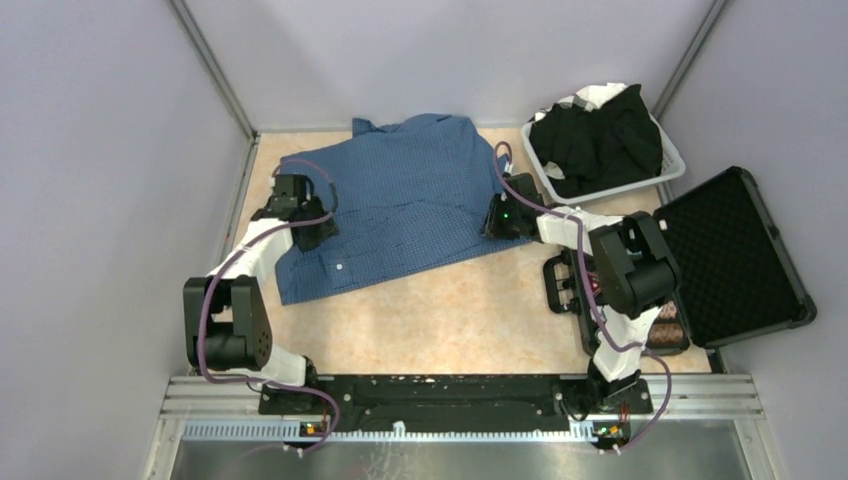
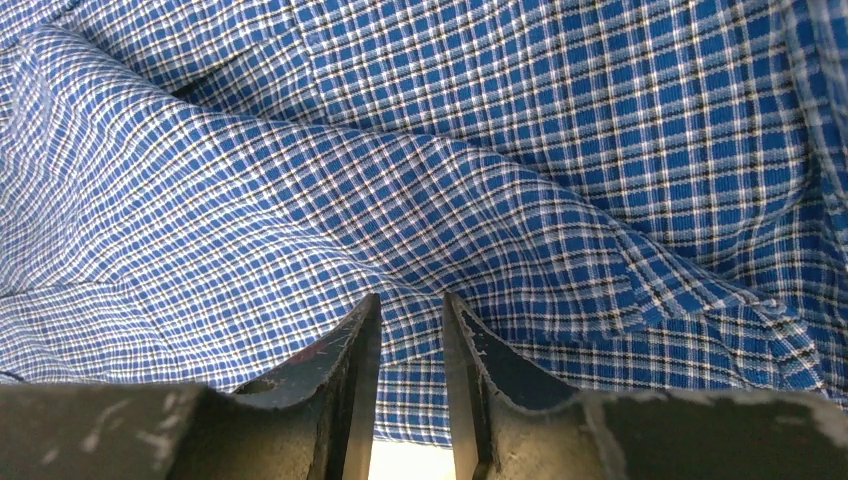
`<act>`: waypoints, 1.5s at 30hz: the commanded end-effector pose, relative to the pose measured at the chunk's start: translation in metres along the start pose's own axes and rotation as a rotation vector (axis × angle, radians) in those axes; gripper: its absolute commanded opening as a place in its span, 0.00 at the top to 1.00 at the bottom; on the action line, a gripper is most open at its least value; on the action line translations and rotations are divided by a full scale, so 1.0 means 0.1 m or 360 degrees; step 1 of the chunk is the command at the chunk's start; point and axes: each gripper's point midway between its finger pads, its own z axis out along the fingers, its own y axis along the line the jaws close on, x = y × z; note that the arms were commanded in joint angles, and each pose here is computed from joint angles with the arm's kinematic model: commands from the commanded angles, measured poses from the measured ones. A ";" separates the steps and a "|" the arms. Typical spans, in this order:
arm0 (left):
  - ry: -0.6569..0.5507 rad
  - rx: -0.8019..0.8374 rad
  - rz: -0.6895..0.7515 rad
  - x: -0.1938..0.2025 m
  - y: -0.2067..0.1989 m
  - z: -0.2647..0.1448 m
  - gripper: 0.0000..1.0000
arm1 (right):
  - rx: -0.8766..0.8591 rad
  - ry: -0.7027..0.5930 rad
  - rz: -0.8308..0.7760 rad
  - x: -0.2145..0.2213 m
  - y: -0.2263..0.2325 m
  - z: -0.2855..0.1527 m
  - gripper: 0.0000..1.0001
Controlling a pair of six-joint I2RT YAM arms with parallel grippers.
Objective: Fold and stack the long sleeve shirts
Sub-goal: Fold the shirt at the center of the board.
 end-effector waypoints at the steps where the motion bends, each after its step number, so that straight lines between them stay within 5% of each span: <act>1: -0.0086 0.0271 0.0271 -0.07 -0.71 -0.22 0.41 | 0.0025 -0.0082 -0.0005 -0.08 -0.02 -0.13 0.70; 7: 0.0111 0.0565 0.0439 0.40 -1.40 -0.02 0.49 | -0.0011 -0.0236 -0.0115 -0.44 0.36 -0.45 0.67; 14: 0.0288 0.0625 0.0456 0.77 -1.59 0.34 0.56 | -0.0002 -0.0179 -0.0157 -0.45 0.37 -0.10 0.66; 22: 0.0464 0.0447 0.0397 1.37 -1.13 0.40 0.58 | 0.0090 -0.0011 0.0002 0.25 -0.05 -0.01 0.67; 36: 0.0591 0.0468 0.0194 1.96 -0.50 -0.36 0.56 | 0.0047 0.0213 0.0266 1.63 -0.39 -0.90 0.68; 40: 0.0513 0.0505 0.0236 1.79 -0.58 -0.51 0.50 | 0.0021 0.0156 0.0274 1.61 -0.39 -1.14 0.67; 45: 0.0190 0.0423 0.0339 0.85 -0.92 -0.66 0.40 | -0.0054 -0.0077 0.0061 0.85 0.00 -1.40 0.55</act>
